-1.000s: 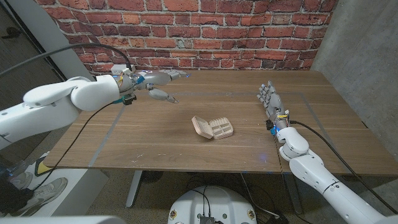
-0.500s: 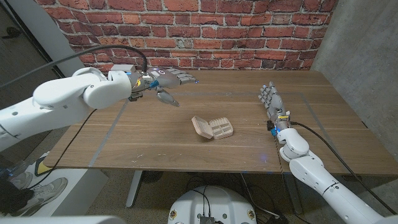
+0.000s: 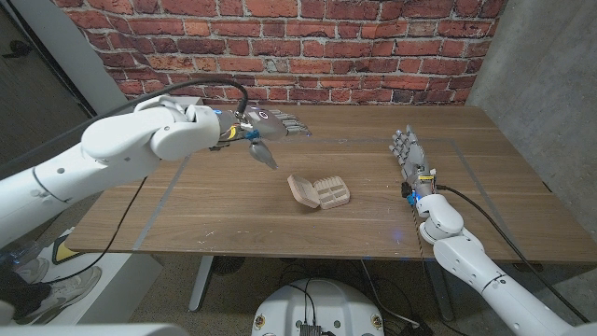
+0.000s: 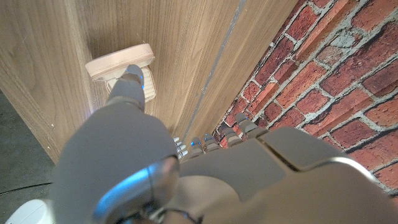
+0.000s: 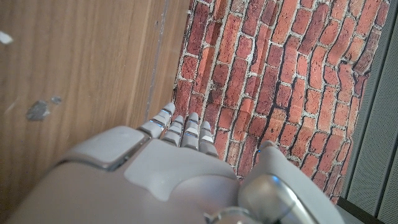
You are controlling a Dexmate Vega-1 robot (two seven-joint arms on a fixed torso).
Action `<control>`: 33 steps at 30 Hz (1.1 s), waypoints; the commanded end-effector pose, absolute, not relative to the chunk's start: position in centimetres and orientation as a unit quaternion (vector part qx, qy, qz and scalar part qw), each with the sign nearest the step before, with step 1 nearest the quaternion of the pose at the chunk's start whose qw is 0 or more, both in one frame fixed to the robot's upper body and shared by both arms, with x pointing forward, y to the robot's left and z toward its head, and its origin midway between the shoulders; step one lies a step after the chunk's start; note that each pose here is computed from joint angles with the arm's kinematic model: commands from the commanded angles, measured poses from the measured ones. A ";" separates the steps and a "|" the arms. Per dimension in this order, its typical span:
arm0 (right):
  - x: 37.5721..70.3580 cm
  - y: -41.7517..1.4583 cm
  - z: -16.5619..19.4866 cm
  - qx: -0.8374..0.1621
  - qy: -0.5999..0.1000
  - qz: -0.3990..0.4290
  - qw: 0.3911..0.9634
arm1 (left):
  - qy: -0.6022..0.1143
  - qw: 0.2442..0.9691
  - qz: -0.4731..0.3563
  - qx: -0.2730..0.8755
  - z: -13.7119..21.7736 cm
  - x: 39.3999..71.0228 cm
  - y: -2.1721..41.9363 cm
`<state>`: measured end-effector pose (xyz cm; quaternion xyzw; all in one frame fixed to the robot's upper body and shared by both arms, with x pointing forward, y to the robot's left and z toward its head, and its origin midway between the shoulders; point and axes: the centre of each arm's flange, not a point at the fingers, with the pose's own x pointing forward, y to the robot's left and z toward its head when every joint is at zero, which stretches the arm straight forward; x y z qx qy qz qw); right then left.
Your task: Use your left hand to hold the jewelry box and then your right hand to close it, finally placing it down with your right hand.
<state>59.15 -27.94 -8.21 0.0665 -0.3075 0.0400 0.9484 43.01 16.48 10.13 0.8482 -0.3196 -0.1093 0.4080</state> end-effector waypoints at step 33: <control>61.2 -28.6 -8.9 0.081 -0.294 0.031 0.952 | -0.237 0.302 -0.202 0.901 4.8 48.7 12.2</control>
